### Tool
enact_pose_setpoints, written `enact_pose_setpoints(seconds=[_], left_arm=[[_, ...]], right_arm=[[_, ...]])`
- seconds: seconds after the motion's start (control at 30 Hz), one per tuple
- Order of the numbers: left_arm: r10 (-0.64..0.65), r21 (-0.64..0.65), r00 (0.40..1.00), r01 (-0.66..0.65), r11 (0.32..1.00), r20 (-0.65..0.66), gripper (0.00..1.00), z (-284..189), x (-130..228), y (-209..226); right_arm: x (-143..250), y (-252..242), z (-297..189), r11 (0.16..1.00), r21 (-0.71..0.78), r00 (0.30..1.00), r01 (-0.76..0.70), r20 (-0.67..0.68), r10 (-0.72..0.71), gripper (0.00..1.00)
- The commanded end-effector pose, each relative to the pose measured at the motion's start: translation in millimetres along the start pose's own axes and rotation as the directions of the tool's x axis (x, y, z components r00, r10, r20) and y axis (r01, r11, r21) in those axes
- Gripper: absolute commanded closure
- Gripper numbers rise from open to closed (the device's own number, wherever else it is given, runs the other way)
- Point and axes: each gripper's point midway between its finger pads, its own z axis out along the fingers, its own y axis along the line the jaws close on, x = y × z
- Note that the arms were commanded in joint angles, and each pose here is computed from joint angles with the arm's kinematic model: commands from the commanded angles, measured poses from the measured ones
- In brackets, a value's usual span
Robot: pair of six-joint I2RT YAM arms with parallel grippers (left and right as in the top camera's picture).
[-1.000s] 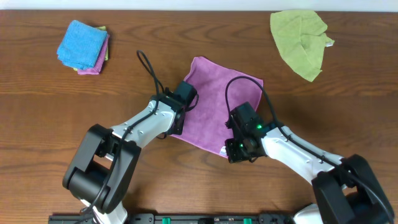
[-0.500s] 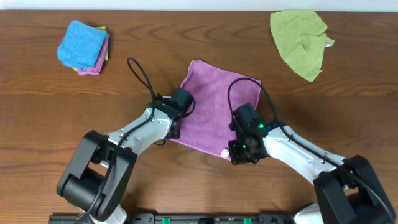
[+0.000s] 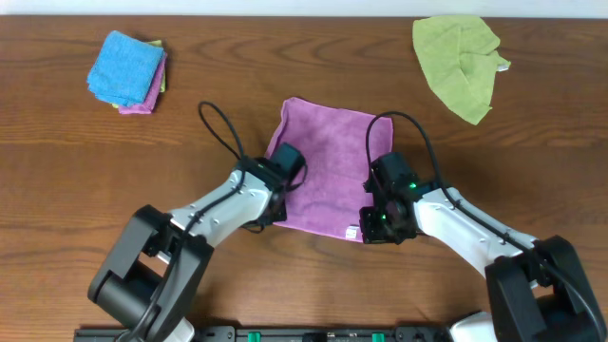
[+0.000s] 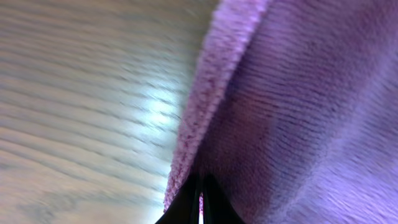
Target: Fold the cloth
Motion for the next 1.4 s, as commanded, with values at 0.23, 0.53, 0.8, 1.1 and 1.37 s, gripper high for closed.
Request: enact_pose_setpoints(seconds=[0.23,0.53,0.8,1.1,1.37], left_arm=[[0.05,0.017,0.98,-0.048,0.999,-0.193,0.94,23.2,64.5,-14.9],[0.046,-0.012,0.986,-0.048,0.999,-0.163,0.94,24.2,58.9,-10.3],[0.046,0.02,0.991,-0.044,0.999,-0.129,0.94,11.4,52.6,-14.0],[0.012,0.125,0.996,-0.023,0.992,0.093,0.94,-56.4,23.6,-10.0],[-0.036,0.137,0.963,-0.001,0.991,0.267,0.9,-98.4,5.0,9.6]], right_arm=[[-6.9,-51.9,-1.0,0.981,0.172,0.995,-0.092,0.045,0.085,0.99],[0.4,-58.6,-2.4,0.978,0.169,0.992,-0.125,0.015,0.124,0.99],[-7.8,-39.7,-27.8,0.991,0.082,0.991,-0.109,0.081,0.102,0.99],[-11.8,-22.8,-95.2,0.998,0.02,0.955,-0.057,0.291,0.049,0.98],[-4.6,-19.6,-112.3,1.0,0.012,0.942,-0.024,0.336,0.019,0.66]])
